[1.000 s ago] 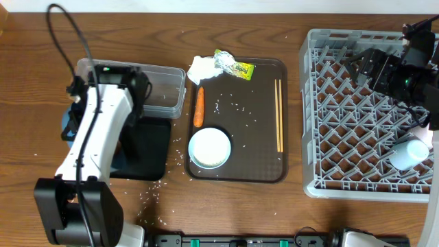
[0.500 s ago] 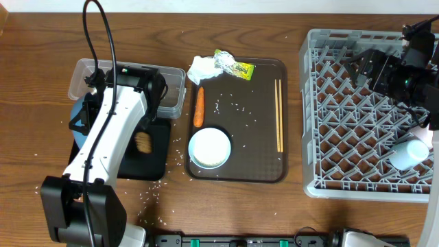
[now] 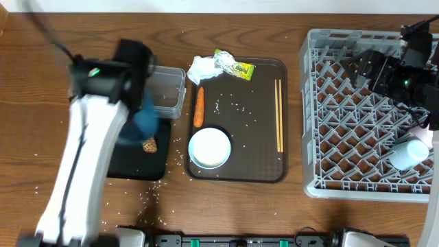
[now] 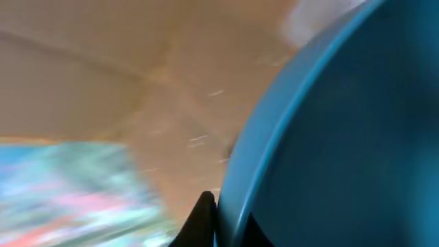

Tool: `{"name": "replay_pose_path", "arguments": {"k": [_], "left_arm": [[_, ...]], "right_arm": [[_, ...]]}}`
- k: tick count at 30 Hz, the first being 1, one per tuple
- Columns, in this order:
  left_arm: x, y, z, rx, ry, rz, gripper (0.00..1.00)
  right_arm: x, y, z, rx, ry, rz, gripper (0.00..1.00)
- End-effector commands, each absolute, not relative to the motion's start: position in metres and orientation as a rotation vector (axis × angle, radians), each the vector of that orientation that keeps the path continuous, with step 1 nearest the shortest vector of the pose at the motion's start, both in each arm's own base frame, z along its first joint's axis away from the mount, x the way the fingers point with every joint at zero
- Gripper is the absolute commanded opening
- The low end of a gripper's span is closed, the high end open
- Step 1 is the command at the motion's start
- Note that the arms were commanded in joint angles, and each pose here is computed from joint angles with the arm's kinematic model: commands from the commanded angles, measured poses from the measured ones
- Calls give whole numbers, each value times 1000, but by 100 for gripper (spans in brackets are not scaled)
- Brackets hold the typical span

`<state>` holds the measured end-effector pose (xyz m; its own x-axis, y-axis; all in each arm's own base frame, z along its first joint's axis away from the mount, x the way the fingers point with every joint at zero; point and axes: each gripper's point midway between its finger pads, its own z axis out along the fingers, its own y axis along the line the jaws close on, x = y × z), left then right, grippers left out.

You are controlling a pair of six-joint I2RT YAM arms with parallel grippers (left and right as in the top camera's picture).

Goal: Sort waste into correct bins and load items into the dishwasher rack
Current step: 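Hand the blue bowl from the left gripper to the right gripper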

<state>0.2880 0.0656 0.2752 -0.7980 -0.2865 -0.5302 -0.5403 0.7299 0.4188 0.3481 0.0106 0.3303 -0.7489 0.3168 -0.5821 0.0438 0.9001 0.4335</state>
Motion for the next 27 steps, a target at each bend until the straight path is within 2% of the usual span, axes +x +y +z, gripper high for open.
{"name": "replay_pose_path", "arguments": {"k": [1,4,11,18,21,24,27], "left_arm": [[298,2,292,-388,2569,215,6],[310,-36,310,-261,2501,-75,6],[324,-85,320,-84,2446,-218,6],[325,-127,334,54,2377,-303,6],[324,-139,337,92,2361,-325,6],[322,-144,338,111,2354,-336,6],[321,-146,338,118,2353,-343,6]], "right_arm": [[348,41,340,77,2343,668,92],[348,73,355,-54,2279,794,93],[340,158,378,-436,2136,887,93],[350,192,350,-500,2205,734,89],[359,201,332,-502,2255,693,77],[373,190,309,-411,2339,575,73],[375,193,301,-416,2360,589,59]]}}
